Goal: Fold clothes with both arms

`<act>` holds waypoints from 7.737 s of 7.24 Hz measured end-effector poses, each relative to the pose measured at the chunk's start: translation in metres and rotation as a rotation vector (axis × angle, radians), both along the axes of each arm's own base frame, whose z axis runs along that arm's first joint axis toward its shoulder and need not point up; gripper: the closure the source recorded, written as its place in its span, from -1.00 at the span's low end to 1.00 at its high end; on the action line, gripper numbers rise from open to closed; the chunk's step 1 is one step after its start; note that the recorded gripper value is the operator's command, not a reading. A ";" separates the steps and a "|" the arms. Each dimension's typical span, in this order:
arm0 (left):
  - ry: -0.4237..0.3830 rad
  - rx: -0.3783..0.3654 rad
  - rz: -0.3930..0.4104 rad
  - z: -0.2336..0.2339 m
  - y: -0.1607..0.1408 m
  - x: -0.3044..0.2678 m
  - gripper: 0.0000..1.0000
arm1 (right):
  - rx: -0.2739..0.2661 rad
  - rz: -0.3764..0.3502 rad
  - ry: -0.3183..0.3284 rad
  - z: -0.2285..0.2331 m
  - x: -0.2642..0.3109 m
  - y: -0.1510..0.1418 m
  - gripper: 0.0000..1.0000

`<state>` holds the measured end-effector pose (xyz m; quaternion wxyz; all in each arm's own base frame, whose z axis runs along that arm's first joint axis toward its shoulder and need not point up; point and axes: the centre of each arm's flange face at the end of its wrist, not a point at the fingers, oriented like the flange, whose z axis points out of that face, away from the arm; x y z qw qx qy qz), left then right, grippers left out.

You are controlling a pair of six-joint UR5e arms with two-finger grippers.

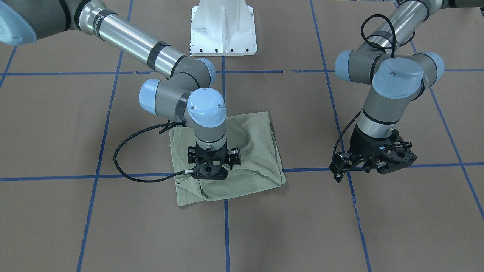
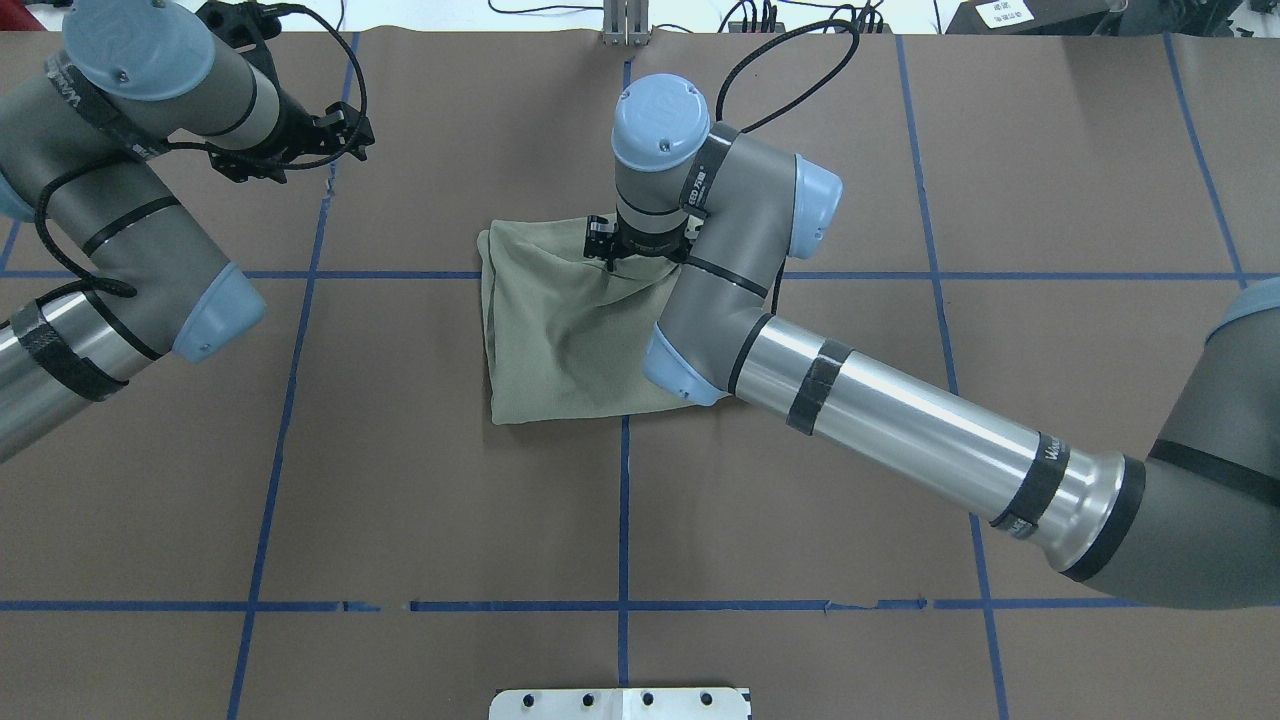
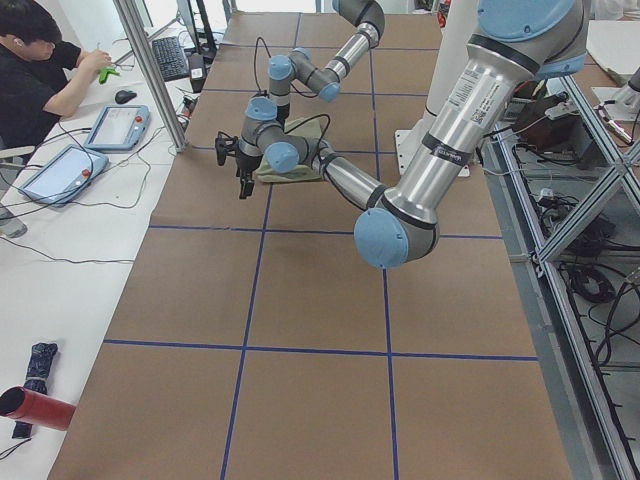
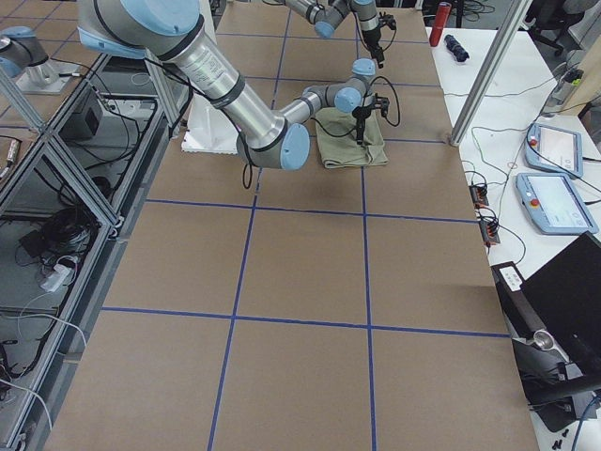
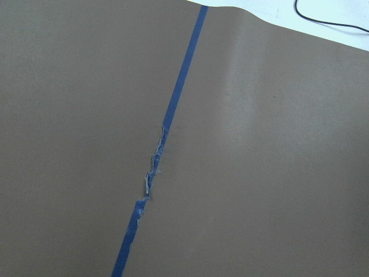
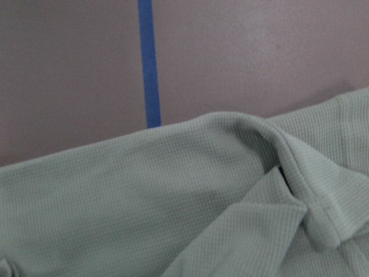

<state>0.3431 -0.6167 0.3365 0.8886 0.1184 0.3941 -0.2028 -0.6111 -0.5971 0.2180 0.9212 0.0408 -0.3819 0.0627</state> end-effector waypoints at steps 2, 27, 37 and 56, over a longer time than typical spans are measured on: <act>0.001 -0.003 -0.002 0.000 0.000 0.000 -0.98 | 0.023 0.030 0.019 0.023 0.006 -0.030 -1.00; -0.176 0.098 0.600 0.305 0.108 -0.375 -0.99 | 0.023 -0.205 -0.069 0.391 0.656 0.046 -1.00; -0.162 0.106 0.618 0.304 0.117 -0.375 -0.99 | -0.083 -0.078 -0.034 0.441 0.683 0.150 -1.00; -0.131 0.004 0.514 0.304 0.118 -0.375 -0.99 | -0.069 -0.076 -0.036 0.434 0.683 0.145 -1.00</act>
